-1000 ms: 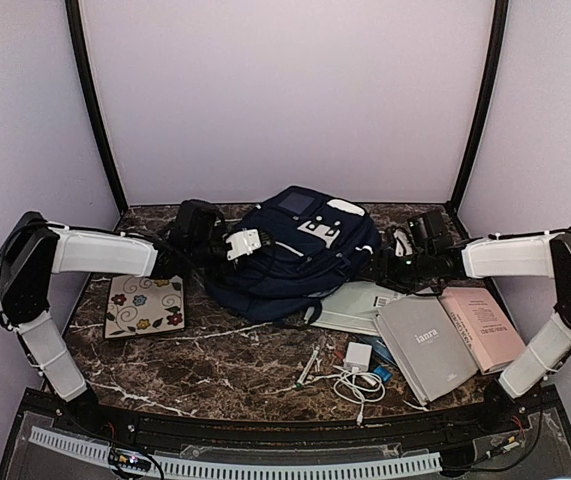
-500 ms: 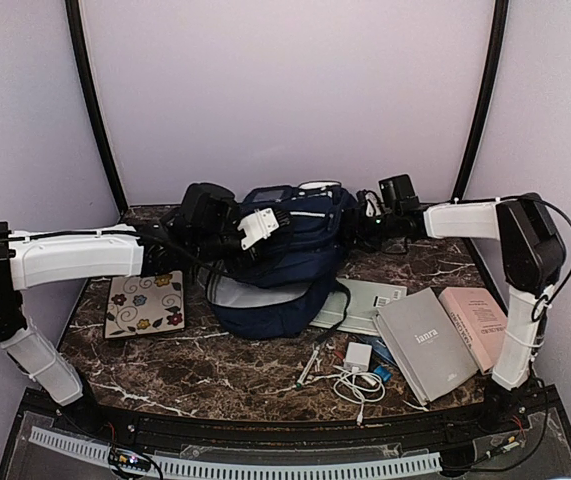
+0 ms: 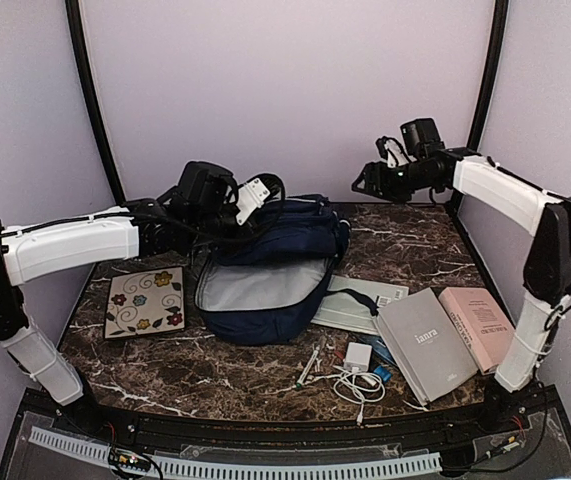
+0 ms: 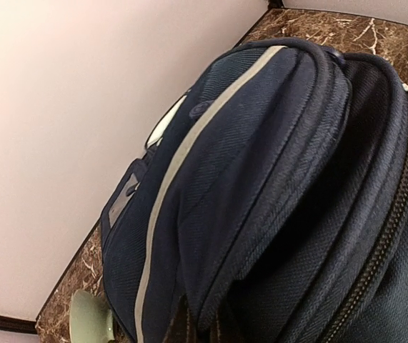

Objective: Pack the student bag
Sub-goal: Pick up the largest pocket of the bag from the student bag, then turn over the book from the book.

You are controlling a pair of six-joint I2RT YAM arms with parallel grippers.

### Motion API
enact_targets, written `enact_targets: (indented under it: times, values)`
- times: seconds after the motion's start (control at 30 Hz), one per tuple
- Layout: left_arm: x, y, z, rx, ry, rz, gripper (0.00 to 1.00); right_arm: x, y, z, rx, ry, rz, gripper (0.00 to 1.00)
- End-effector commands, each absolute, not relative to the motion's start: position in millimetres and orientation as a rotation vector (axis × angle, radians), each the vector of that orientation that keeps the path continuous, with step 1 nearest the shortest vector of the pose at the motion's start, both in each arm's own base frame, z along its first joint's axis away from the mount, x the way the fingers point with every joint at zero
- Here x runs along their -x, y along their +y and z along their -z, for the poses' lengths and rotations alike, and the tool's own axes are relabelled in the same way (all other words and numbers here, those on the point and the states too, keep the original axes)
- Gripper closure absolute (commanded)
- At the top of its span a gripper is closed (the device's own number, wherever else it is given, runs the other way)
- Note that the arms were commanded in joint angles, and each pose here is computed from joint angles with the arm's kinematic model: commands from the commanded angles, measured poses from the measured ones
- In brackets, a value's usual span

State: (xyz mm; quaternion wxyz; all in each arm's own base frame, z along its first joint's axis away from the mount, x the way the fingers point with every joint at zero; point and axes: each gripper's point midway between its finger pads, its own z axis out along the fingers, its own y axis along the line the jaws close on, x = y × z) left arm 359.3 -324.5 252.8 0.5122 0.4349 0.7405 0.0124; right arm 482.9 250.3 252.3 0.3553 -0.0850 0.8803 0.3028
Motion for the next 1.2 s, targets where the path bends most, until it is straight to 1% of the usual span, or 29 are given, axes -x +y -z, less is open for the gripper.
enact_targets:
  times: [0.0,0.07,0.13,0.2,0.27,0.37,0.47,0.53,0.57,0.7,0.77,0.83,0.97,1.1,1.17]
  values:
    - [-380,-310,-315,-0.796,1.695,0.063,1.00,-412,195,-213,0.174,2.464,-0.399,0.31]
    - [-383,-302,-313,-0.780,1.704,0.075,1.00,-379,186,-187,0.174,2.550,-0.313,0.31]
    - [-382,-298,-310,-0.777,1.709,0.081,1.00,-354,169,-186,0.112,2.571,-0.241,0.31]
    - [-376,-299,-309,-0.789,1.706,0.119,1.00,-335,148,-174,0.055,2.601,-0.163,0.29]
    - [-369,-300,-307,-0.797,1.705,0.159,1.00,-325,118,-169,-0.035,2.603,-0.030,0.27]
    - [-364,-300,-300,-0.807,1.718,0.179,1.00,-313,75,-163,-0.180,2.628,0.207,0.27]
    - [-362,-297,-292,-0.822,1.729,0.167,1.00,-301,34,-155,-0.217,2.650,0.574,0.27]
    - [-360,-296,-291,-0.824,1.728,0.166,1.00,-302,27,-149,-0.199,2.686,0.693,0.27]
    - [-359,-296,-291,-0.827,1.726,0.173,1.00,-306,34,-144,-0.187,2.712,0.663,0.28]
    - [-356,-299,-288,-0.841,1.730,0.195,1.00,-326,90,-138,-0.137,2.726,0.302,0.32]
    - [-356,-298,-286,-0.842,1.734,0.196,1.00,-330,106,-148,-0.177,2.681,0.209,0.33]
    - [-355,-299,-285,-0.846,1.735,0.198,1.00,-328,130,-151,-0.145,2.661,0.123,0.34]
    - [-354,-299,-284,-0.857,1.737,0.200,1.00,-297,153,-149,-0.092,2.692,0.205,0.33]
    - [-354,-299,-283,-0.861,1.741,0.198,1.00,-253,175,-139,-0.032,2.737,0.233,0.33]
    - [-354,-299,-282,-0.865,1.740,0.199,1.00,-232,193,-134,0.062,2.752,0.228,0.33]
